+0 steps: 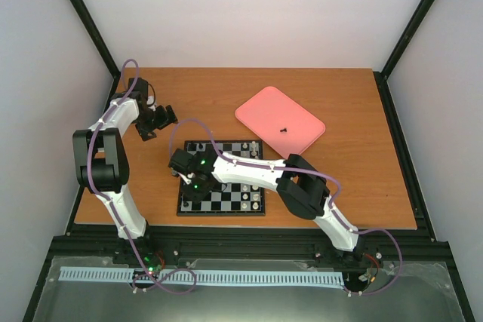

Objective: Set up the chess pieces on the board
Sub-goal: Place the chess piece on the chessboard.

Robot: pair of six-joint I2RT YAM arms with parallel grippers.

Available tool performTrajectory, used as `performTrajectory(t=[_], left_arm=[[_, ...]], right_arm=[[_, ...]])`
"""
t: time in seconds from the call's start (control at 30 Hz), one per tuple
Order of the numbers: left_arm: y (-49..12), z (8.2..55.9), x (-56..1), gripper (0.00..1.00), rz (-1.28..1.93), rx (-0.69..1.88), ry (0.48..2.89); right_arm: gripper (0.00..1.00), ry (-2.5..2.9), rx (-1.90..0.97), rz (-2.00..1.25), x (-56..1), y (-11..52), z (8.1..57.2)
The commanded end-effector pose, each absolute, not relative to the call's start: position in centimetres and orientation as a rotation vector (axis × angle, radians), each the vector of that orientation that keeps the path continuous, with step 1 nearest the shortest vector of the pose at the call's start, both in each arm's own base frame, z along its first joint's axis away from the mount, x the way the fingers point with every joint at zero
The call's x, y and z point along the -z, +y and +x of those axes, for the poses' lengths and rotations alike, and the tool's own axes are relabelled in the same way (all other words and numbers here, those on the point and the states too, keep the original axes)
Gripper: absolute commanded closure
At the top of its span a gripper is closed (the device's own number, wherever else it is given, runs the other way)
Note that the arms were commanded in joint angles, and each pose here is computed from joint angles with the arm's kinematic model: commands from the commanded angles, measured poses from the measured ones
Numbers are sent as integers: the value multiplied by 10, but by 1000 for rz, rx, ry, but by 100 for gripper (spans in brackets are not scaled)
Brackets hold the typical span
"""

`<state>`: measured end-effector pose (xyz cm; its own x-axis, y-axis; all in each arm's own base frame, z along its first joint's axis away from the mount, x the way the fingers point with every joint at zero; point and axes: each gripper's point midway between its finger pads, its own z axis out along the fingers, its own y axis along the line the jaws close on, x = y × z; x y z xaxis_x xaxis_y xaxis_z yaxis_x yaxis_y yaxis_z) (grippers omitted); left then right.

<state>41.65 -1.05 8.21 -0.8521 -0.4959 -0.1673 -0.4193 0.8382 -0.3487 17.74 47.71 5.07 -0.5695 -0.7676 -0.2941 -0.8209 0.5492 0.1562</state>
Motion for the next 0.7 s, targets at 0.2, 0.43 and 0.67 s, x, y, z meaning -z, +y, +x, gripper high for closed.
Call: performTrajectory(t=[0.2, 0.43, 0.67], left_arm=[[-8, 423, -89, 0, -666, 434, 2741], [-8, 422, -91, 0, -660, 423, 2742], [-7, 421, -93, 0, -660, 419, 2743]], right_arm=[[70, 2562, -367, -1335, -61, 468, 177], [61, 2499, -384, -1311, -89, 468, 182], [52, 2419, -375, -1282, -138, 460, 189]])
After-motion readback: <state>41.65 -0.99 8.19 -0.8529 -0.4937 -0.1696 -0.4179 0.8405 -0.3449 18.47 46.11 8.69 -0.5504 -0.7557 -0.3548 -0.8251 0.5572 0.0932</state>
